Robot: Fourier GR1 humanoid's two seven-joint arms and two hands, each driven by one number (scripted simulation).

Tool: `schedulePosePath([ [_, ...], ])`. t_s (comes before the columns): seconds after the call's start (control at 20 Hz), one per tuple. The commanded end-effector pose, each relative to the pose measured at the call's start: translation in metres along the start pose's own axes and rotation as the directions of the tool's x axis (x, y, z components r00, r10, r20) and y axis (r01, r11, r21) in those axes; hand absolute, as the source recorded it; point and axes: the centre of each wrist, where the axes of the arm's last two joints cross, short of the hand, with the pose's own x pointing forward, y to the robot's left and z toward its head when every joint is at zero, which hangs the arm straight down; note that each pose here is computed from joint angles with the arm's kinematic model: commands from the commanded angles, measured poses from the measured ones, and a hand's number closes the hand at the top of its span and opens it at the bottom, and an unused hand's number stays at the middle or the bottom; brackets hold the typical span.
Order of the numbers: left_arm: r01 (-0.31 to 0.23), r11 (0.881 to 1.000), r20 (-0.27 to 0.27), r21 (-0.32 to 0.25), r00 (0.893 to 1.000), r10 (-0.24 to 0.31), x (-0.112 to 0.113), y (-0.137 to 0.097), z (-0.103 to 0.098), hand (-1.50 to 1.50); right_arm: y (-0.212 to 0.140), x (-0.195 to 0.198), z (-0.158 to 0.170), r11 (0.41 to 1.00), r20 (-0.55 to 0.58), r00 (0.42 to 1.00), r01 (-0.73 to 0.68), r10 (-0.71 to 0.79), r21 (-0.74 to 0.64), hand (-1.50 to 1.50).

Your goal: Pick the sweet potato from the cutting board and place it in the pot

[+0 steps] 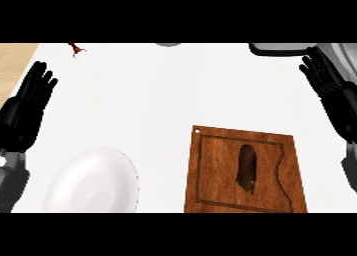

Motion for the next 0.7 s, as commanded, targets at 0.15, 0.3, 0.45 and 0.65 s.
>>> schedulePosePath([
  [0.15, -0.042, 0.997, -0.08, -0.058, 0.996, 0.037, -0.003, -0.042, 0.004, 0.0, 0.1, -0.035, -0.002, 0.974, -0.266, 0.964, 0.045, 0.017, 0.224, -1.5],
  [0.3, -0.054, 0.994, -0.121, -0.095, 0.992, 0.042, -0.01, -0.046, 0.005, 0.0, 0.069, -0.008, -0.012, 0.761, -0.054, 0.841, -0.457, 0.538, 0.461, -1.5],
  [0.45, -0.108, 0.991, -0.213, -0.078, 0.973, 0.09, -0.027, -0.07, 0.024, 0.0, 0.076, -0.018, 0.0, 0.766, -0.01, 0.776, -0.62, 0.63, 0.17, -1.5],
  [0.65, -0.109, 0.993, -0.215, -0.042, 0.972, 0.097, -0.017, -0.066, 0.037, 0.0, 0.114, 0.004, 0.031, 0.725, 0.156, 0.757, -0.653, 0.634, 0.219, -1.5],
])
